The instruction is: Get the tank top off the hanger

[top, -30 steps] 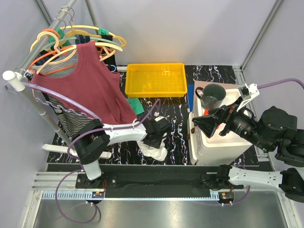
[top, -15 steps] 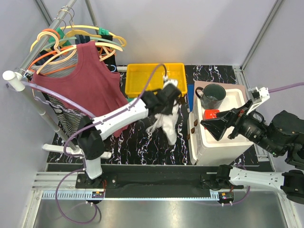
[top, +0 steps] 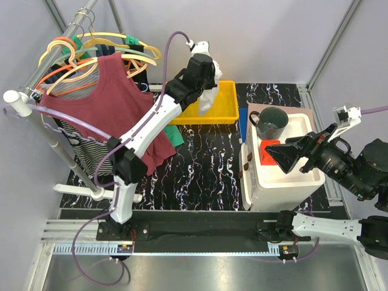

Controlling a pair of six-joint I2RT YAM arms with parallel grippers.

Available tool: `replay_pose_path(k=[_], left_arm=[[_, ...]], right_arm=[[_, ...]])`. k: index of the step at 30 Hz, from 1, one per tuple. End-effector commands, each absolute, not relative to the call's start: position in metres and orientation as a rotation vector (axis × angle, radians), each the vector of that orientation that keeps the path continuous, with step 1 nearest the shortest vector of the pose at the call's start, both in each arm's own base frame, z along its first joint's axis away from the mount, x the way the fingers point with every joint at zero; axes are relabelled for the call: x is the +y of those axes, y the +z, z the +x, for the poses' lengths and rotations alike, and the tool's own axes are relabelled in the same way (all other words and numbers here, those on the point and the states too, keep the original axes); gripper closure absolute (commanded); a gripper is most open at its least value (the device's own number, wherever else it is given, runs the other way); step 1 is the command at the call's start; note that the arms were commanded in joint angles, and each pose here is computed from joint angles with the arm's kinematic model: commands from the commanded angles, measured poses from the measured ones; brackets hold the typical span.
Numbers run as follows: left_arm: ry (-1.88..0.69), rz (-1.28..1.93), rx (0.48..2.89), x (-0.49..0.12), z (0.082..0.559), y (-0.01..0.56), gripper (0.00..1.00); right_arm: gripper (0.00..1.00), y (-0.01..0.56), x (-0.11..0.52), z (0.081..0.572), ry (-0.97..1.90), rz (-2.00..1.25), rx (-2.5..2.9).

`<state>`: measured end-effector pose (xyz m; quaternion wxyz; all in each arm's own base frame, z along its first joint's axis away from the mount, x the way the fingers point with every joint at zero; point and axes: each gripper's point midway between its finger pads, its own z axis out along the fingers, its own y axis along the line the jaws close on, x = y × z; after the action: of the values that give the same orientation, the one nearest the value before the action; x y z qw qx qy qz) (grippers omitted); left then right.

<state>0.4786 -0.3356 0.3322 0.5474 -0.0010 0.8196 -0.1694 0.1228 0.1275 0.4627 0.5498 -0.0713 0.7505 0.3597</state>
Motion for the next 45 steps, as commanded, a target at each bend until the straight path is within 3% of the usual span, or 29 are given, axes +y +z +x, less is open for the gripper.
replay_pose_path(k=[1, 9, 10, 11, 12, 14, 18, 32, 36, 45], left_arm=[[-0.509, -0.057, 1.794, -0.348, 0.533, 0.344, 1.0], [-0.601, -0.153, 1.722, -0.333, 0.593, 0.324, 0.98], [-0.61, -0.165, 1.739, -0.331, 0.595, 0.318, 0.91], [-0.642, -0.169, 1.752, -0.333, 0.593, 0.317, 0.62], [-0.65, -0.158, 1.756, -0.334, 0.59, 0.319, 0.52], [-0.669, -0.105, 1.764, -0.338, 0.577, 0.326, 0.38], [-0.7, -0.024, 1.765, -0.348, 0.54, 0.347, 0.3], [-0.879, 0.132, 1.74, -0.344, 0.342, 0.433, 0.27], [-0.953, 0.107, 1.694, -0.307, 0.287, 0.459, 0.28], [-0.938, -0.01, 1.652, -0.217, 0.222, 0.494, 0.31]], right_arm=[[0.0, 0.473, 0.121, 0.131, 0.821, -0.088, 1.765], [0.0, 0.477, 0.118, 0.135, 0.78, -0.073, 1.781], [0.0, 0.476, 0.118, 0.135, 0.778, -0.071, 1.784], [0.0, 0.476, 0.12, 0.136, 0.776, -0.071, 1.787], [0.0, 0.475, 0.122, 0.136, 0.777, -0.072, 1.793], [0.0, 0.474, 0.124, 0.137, 0.775, -0.073, 1.796], [0.0, 0.472, 0.132, 0.139, 0.776, -0.094, 1.8], [0.0, 0.467, 0.19, 0.136, 0.84, -0.282, 1.858], [0.0, 0.481, 0.201, 0.138, 0.862, -0.312, 1.815], [0.0, 0.494, 0.249, 0.172, 0.74, -0.386, 1.766]])
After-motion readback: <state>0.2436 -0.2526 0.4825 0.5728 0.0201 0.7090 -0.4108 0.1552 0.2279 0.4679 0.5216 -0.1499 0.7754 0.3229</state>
